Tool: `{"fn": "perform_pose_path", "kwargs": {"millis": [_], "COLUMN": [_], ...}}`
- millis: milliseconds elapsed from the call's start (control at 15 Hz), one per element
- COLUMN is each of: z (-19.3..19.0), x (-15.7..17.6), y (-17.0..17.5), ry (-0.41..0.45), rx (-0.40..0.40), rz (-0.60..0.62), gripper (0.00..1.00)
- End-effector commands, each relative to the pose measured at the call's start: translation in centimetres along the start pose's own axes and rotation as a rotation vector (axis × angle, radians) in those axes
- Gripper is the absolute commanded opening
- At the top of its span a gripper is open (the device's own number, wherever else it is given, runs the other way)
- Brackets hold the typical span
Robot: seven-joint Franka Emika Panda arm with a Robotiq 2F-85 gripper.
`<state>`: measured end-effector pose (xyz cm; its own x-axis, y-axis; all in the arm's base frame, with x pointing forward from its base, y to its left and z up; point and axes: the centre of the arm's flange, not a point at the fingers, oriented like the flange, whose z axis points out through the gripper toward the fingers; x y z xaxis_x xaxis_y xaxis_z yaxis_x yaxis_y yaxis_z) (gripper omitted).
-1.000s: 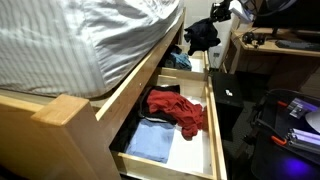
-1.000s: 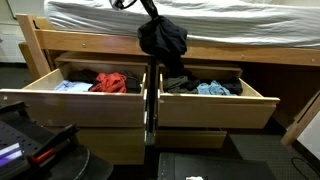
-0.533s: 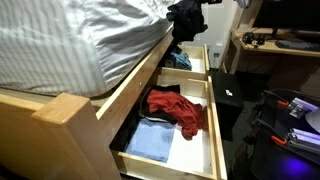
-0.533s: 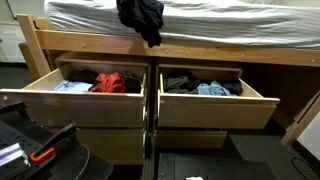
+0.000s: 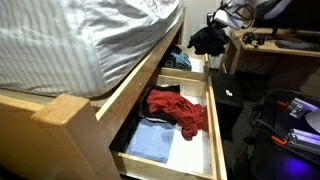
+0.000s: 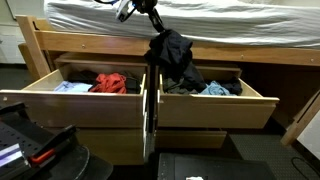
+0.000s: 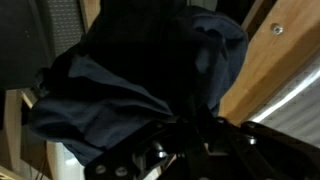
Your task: Open the second drawer from the right, pick up the black cloth from the first drawer, put it in the second drawer and close the second drawer.
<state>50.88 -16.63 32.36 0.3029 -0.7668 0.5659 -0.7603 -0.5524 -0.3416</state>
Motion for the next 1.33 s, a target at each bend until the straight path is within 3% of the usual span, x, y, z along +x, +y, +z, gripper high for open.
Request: {"fn": "perform_pose_path", "kwargs": {"millis": [0,267,400,800,867,1067,1267], "z": [3.1,4.5,4.7,5.4,3.1,3.4,4.0], "x": [-0.9,-3.2,-3.6,-2.4,0.0,2.1,3.8], "y": [-5.6,-7.2,-7.3,-6.8,-3.9,-2.6,-1.6], "ry": [0.058,0.020,-0.025,-0.018,-0.007,0.026,0.066], "rx": [-0.200,-0.460,-0.498,-0.310,-0.268,-0.214,-0.218], "rz": [0.029,0.136,0.166,0.113,0.099,0.070,0.044], "gripper": [0.03,0.03,0.03,0.03,0.03,0.03,0.03]}}
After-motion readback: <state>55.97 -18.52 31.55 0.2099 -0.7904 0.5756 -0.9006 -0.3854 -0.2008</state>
